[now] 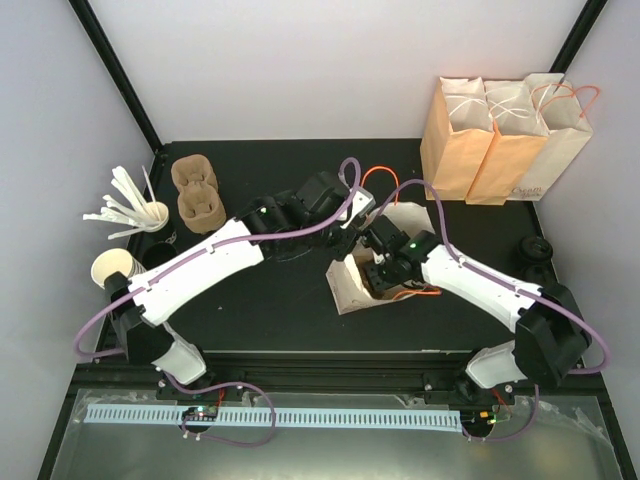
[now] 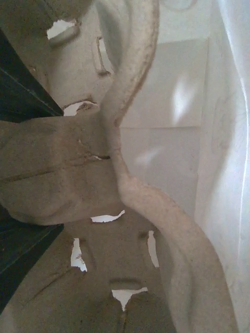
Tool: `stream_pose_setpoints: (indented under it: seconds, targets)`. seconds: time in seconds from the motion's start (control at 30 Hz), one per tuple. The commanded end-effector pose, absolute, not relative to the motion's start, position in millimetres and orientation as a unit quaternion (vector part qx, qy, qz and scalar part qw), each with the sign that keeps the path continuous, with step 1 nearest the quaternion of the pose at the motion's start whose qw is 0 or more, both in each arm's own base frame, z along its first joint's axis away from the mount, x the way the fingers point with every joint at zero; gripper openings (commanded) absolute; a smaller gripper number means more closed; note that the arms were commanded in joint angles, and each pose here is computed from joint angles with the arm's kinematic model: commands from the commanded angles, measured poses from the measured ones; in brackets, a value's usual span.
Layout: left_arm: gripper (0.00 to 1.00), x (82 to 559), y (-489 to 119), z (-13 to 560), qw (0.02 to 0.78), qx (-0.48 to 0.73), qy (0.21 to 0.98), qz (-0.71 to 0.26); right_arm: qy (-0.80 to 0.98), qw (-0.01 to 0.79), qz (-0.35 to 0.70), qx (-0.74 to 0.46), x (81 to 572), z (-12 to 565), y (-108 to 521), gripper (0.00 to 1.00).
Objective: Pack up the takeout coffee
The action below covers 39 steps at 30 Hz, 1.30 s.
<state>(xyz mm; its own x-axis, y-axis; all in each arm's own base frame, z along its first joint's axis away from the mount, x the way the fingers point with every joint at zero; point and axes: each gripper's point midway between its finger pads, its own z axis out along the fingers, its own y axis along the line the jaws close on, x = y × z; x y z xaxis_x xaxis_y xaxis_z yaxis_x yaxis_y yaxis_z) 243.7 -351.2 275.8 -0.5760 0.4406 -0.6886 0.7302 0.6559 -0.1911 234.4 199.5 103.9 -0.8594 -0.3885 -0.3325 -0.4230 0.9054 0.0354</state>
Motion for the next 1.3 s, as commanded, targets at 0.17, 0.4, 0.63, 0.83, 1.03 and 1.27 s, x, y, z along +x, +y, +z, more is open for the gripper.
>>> stream_pose_setpoints:
  seconds: [0.17, 0.4, 0.63, 0.83, 1.03, 1.27]
  targets:
    - [0.02, 261, -324, 289, 0.325, 0.294, 0.886, -0.152, 0.969, 0.153, -0.001, -0.193, 242, 70, 189, 0.51]
    - [0.02, 263, -321, 294, 0.336, 0.287, 0.884, -0.151, 0.973, 0.113, 0.009, -0.199, 230, 37, 192, 0.52]
    - [0.02, 259, -323, 291, 0.338, 0.287, 0.880, -0.171, 0.979, 0.069, 0.012, -0.194, 218, 5, 192, 0.54]
    - [0.01, 255, -324, 287, 0.337, 0.291, 0.877, -0.179, 0.979, 0.057, 0.015, -0.194, 213, -3, 192, 0.56]
    - [0.02, 253, -324, 282, 0.330, 0.294, 0.879, -0.180, 0.977, 0.085, 0.025, -0.193, 220, 20, 196, 0.70]
    - [0.03, 251, -323, 284, 0.332, 0.293, 0.877, -0.189, 0.967, 0.155, 0.057, -0.194, 238, 84, 208, 1.00]
